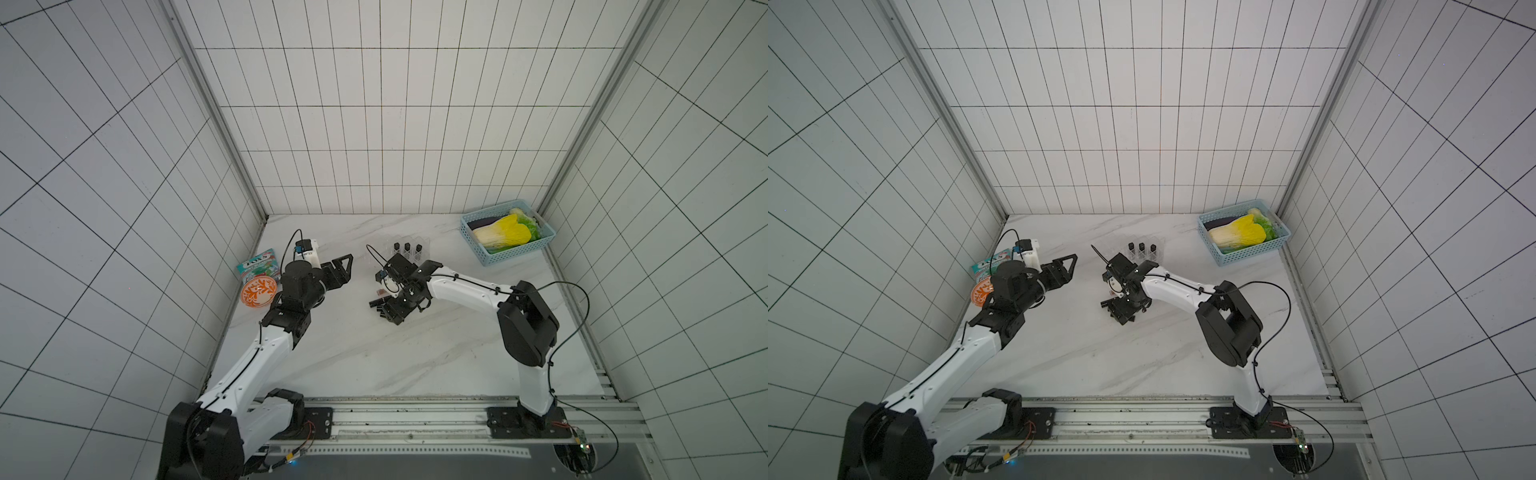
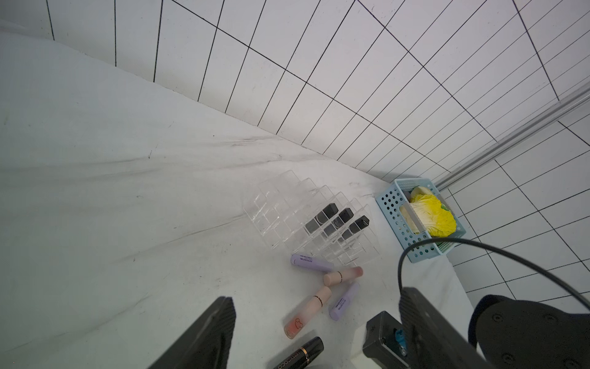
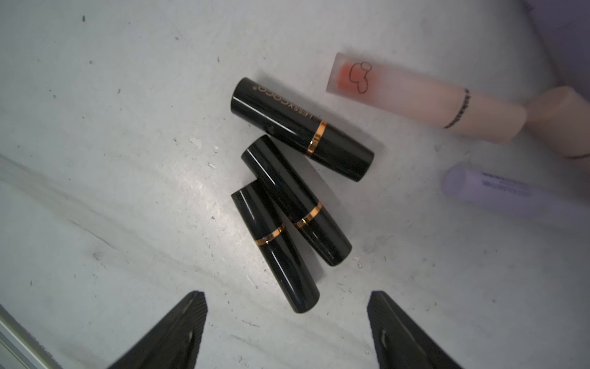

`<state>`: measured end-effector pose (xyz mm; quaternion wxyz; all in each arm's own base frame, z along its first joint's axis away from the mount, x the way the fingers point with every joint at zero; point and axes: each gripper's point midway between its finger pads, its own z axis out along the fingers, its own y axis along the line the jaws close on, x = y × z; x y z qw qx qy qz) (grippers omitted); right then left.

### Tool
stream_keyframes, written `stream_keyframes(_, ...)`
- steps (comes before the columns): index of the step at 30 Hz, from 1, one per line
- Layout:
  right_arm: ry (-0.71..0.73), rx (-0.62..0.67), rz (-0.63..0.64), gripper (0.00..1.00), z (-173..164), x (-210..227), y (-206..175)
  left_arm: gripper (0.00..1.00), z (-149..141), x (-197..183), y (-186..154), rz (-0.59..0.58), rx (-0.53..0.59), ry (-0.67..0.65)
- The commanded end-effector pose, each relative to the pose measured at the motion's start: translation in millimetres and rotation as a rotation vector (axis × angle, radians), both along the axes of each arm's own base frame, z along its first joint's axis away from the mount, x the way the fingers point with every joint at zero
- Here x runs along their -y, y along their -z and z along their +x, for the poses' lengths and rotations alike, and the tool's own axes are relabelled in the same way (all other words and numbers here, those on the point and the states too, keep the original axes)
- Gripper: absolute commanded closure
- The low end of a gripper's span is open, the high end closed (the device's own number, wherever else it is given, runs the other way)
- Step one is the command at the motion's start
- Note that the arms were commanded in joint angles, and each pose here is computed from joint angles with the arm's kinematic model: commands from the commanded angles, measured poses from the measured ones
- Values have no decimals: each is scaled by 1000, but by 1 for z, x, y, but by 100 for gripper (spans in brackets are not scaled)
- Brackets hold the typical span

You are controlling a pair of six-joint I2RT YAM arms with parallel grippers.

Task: Arrange the lipsticks in the organizer
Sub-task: Pick up the lipstick at the center of the board.

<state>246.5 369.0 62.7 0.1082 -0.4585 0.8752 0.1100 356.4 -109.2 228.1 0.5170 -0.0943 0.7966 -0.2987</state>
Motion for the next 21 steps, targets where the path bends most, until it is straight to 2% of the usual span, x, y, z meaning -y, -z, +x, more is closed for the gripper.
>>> stream_keyframes(1, -22, -22, -14, 19, -6, -4, -2, 21, -1, 2, -5, -19, 21, 21)
stream_keyframes(21, -34, -125, -54, 23, -16, -16, 26, 21, -3, 1, -9, -27, 28, 26)
